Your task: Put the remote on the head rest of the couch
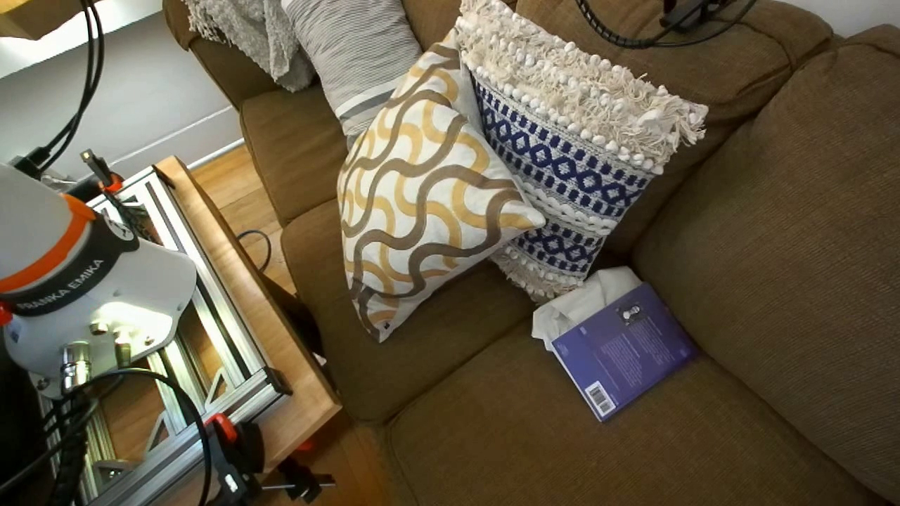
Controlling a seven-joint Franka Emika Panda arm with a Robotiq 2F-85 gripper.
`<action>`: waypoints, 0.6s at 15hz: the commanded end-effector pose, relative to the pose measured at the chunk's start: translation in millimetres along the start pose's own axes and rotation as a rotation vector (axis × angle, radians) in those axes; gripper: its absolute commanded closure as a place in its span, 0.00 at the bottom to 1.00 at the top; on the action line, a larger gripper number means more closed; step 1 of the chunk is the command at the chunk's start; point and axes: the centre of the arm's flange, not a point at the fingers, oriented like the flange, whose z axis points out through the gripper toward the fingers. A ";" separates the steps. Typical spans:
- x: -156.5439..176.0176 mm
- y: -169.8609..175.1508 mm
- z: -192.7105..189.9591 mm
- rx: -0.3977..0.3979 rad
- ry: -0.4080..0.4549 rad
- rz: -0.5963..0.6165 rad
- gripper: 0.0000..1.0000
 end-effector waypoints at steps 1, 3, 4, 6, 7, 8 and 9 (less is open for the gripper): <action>18.1 3.2 -4.5 -0.005 0.013 -0.020 0.09; 7.4 -8.2 -40.0 -0.026 0.054 -0.048 0.00; 0.8 -12.5 -59.5 -0.054 0.075 -0.074 0.00; -18.9 -15.2 -97.4 -0.112 0.092 -0.155 0.00; -20.0 -16.6 -106.8 -0.117 0.117 -0.187 0.00; -22.6 -20.0 -114.7 -0.113 0.137 -0.231 0.00; -23.9 -23.3 -122.7 -0.131 0.175 -0.257 0.00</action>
